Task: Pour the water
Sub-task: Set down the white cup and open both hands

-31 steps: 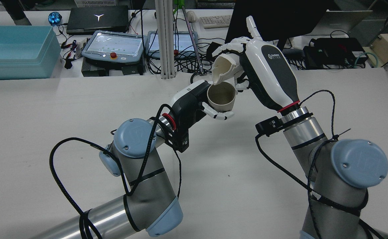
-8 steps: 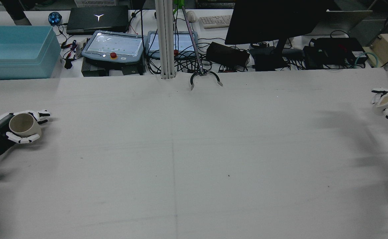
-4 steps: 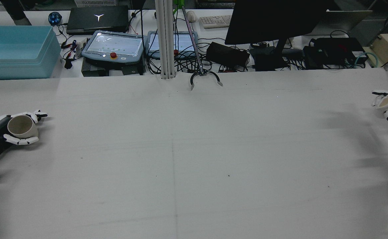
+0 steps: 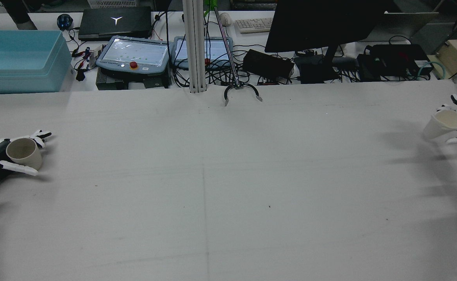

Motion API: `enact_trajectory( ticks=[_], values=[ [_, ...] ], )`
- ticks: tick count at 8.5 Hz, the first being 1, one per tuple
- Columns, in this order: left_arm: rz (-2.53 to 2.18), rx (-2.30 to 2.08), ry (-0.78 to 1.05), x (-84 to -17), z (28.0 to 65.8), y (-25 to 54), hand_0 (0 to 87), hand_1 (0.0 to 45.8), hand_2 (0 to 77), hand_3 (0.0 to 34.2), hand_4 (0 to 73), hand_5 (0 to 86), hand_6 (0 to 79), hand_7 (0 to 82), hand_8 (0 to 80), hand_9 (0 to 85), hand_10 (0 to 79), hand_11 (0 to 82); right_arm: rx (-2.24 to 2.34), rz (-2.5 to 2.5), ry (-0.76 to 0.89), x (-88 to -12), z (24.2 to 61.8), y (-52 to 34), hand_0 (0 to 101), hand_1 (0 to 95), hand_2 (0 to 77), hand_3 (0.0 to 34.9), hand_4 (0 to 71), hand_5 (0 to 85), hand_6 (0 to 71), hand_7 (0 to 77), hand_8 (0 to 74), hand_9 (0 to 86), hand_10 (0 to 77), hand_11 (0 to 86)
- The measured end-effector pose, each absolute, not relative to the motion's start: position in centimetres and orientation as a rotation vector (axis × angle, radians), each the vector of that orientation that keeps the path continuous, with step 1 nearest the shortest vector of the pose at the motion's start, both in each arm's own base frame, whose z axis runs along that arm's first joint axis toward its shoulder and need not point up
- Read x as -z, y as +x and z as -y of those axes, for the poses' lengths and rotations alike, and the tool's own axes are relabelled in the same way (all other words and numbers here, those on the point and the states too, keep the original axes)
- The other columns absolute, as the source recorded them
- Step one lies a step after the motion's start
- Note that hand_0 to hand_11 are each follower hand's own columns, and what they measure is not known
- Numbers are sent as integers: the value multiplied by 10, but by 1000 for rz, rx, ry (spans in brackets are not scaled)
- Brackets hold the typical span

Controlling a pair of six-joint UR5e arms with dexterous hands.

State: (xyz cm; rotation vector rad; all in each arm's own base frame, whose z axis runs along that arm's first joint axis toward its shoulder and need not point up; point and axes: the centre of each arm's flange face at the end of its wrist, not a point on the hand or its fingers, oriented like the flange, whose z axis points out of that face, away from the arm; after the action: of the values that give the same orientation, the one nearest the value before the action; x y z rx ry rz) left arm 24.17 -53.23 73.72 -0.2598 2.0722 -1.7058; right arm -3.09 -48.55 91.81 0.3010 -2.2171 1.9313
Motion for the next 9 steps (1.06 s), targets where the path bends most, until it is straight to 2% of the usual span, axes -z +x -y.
enact_trajectory(
  ticks=[1, 2, 3, 4, 5, 6, 7, 8, 9],
  values=[
    [-2072, 1707, -257, -738, 532, 241, 631, 196, 11, 0, 284, 191, 153, 131, 38, 16, 60, 109, -1924, 2219, 295, -917, 487, -34, 582, 229, 33, 40, 0, 71, 71, 284, 5, 49, 0, 5],
    [-2071, 1709, -253, -741, 532, 239, 630, 229, 11, 0, 284, 0, 153, 131, 38, 16, 60, 109, -1917, 2225, 287, -915, 490, -37, 559, 185, 5, 132, 0, 71, 5, 114, 5, 11, 0, 5],
    [-2072, 1710, -251, -743, 533, 238, 623, 196, 11, 0, 284, 0, 153, 131, 38, 16, 60, 109, -1908, 2237, 279, -910, 494, -40, 559, 185, 5, 132, 0, 71, 5, 114, 5, 11, 0, 5],
    [-2078, 1714, -249, -744, 534, 235, 622, 213, 11, 0, 289, 0, 153, 131, 16, 16, 44, 109, -1897, 2253, 273, -904, 499, -43, 551, 185, 5, 173, 0, 71, 16, 16, 5, 5, 0, 5],
    [-2096, 1723, -237, -744, 539, 224, 641, 213, 11, 0, 278, 5, 147, 125, 38, 16, 0, 0, -1884, 2272, 267, -897, 504, -46, 551, 185, 5, 215, 0, 60, 16, 16, 5, 5, 0, 5],
    [-2119, 1740, -212, -748, 541, 203, 649, 240, 11, 0, 202, 0, 131, 104, 22, 16, 0, 0, -1868, 2294, 260, -887, 510, -49, 548, 191, 5, 286, 0, 60, 5, 11, 5, 5, 0, 5],
    [-2135, 1768, -186, -761, 537, 172, 623, 202, 11, 0, 153, 0, 120, 93, 5, 5, 0, 11, -1850, 2319, 253, -877, 516, -52, 548, 191, 5, 286, 0, 60, 5, 11, 5, 5, 0, 5],
    [-2151, 1802, -156, -776, 530, 133, 621, 224, 11, 0, 153, 0, 120, 71, 16, 5, 0, 11, -1826, 2346, 241, -864, 523, -56, 549, 191, 5, 306, 0, 60, 11, 11, 0, 5, 0, 5],
    [-2167, 1833, -123, -789, 522, 82, 610, 202, 11, 0, 153, 0, 120, 76, 16, 5, 0, 11, -1802, 2365, 231, -847, 532, -57, 549, 224, 5, 304, 0, 71, 27, 11, 5, 5, 0, 5]
  ],
)
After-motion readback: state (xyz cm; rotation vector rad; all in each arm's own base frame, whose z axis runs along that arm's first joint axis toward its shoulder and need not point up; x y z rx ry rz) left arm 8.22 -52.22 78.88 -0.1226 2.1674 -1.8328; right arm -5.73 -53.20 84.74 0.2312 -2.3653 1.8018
